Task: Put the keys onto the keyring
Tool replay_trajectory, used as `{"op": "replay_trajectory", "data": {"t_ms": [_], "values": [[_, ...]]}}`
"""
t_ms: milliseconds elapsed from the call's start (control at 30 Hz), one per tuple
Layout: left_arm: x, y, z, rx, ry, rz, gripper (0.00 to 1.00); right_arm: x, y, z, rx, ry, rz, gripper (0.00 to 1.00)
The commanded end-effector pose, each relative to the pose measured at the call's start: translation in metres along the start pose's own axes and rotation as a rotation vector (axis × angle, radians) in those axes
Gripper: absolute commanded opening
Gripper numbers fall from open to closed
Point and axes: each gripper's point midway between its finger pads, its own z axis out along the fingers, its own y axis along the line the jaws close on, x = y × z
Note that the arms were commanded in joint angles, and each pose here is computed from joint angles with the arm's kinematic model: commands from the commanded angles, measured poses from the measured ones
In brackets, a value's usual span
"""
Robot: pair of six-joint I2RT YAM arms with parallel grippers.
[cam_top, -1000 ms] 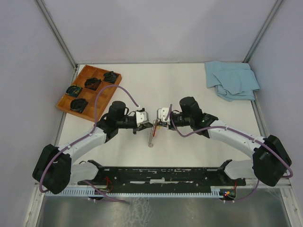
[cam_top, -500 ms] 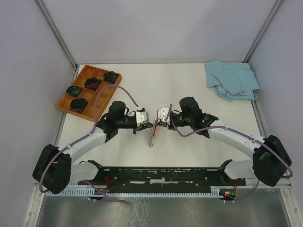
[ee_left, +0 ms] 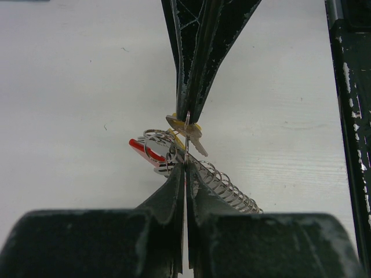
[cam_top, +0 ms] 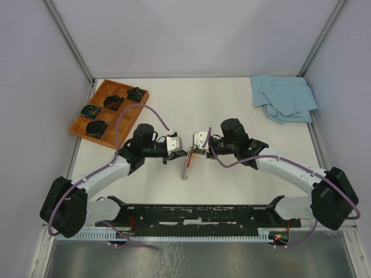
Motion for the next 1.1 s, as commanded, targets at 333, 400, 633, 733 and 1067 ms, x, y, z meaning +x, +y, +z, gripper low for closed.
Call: {"op": "replay_trajectory", "data": {"t_ms": [333, 400, 633, 733, 1067], "values": [[-0.024, 0.009, 0.0, -0.005, -0.052, 0.082, 0.03, -0.017, -0.006, 0.0, 0.006, -0.04, -0.03, 0.01], [-0.024, 0.009, 0.0, -0.005, -0.052, 0.082, 0.03, -0.017, -0.006, 0.001, 0.004, -0.04, -0.029, 0.01], [-0.024, 0.009, 0.0, -0.006, -0.051, 0.08, 0.03, -0.016, -0.006, 0.004, -0.001, -0.042, -0.027, 0.01], [-0.024, 0.009, 0.0, -0.005, -0.051, 0.082, 0.03, -0.016, -0.006, 0.005, -0.004, -0.041, -0.026, 0.01], [-0.024, 0.009, 0.0, -0.004, -0.052, 0.082, 0.03, -0.016, -0.007, 0.006, -0.004, -0.042, -0.029, 0.01]]}}
